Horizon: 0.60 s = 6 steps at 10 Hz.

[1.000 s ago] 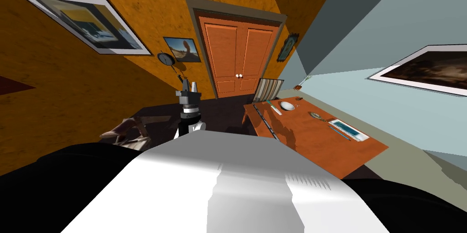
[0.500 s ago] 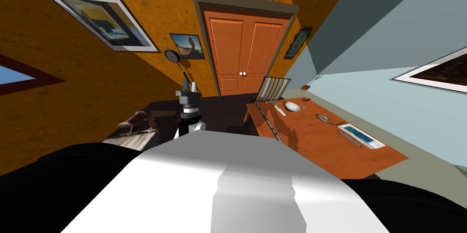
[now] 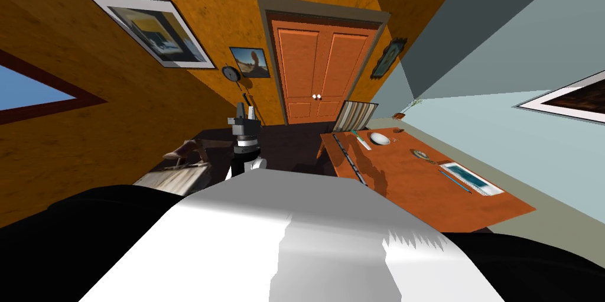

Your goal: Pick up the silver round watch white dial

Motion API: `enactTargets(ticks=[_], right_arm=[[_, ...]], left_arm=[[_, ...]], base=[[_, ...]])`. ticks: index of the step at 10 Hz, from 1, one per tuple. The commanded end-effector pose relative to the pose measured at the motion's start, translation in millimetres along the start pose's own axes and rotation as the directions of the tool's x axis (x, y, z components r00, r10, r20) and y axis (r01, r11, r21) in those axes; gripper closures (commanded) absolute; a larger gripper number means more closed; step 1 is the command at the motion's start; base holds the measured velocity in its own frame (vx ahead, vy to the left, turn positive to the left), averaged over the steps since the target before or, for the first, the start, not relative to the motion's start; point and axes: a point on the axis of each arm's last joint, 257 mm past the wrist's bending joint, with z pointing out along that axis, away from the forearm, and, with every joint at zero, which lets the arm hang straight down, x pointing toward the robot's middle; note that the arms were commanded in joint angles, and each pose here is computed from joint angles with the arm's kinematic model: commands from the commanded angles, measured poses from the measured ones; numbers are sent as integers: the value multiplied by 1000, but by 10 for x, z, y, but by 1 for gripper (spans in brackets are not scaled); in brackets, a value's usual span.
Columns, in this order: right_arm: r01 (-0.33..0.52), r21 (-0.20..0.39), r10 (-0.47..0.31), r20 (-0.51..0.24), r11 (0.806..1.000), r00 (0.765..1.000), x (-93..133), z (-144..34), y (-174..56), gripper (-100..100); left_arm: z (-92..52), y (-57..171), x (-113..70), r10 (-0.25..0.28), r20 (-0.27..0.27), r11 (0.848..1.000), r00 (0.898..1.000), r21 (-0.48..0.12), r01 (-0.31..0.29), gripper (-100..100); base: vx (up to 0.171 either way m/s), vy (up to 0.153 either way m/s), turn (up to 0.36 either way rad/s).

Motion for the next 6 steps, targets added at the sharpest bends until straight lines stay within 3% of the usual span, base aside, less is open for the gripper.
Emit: enactTargets(ticks=[1, 3, 4, 5, 6], right_arm=[[0, 0, 0, 0, 1000, 1000, 0, 0, 0, 100], [3, 0, -3, -1, 1000, 1000, 4, 0, -5, 100], [4, 0, -4, -1, 1000, 1000, 5, -1, -5, 0], [27, 2, -27, 8, 1000, 1000, -20, -60, 10, 100], [36, 4, -36, 10, 999, 999, -26, -88, 16, 100]], left_arm=[[0, 0, 0, 0, 0, 1000, 1000, 0, 0, 0], [0, 0, 0, 0, 0, 1000, 1000, 0, 0, 0], [0, 0, 0, 0, 0, 1000, 1000, 0, 0, 0], [0, 0, 0, 0, 0, 1000, 1000, 0, 0, 0], [-1, 0, -1, 0, 0, 1000, 1000, 0, 0, 0]], base=[[0, 0, 0], [0, 0, 0], [0, 0, 0], [78, -7, -179], [118, -12, -198]])
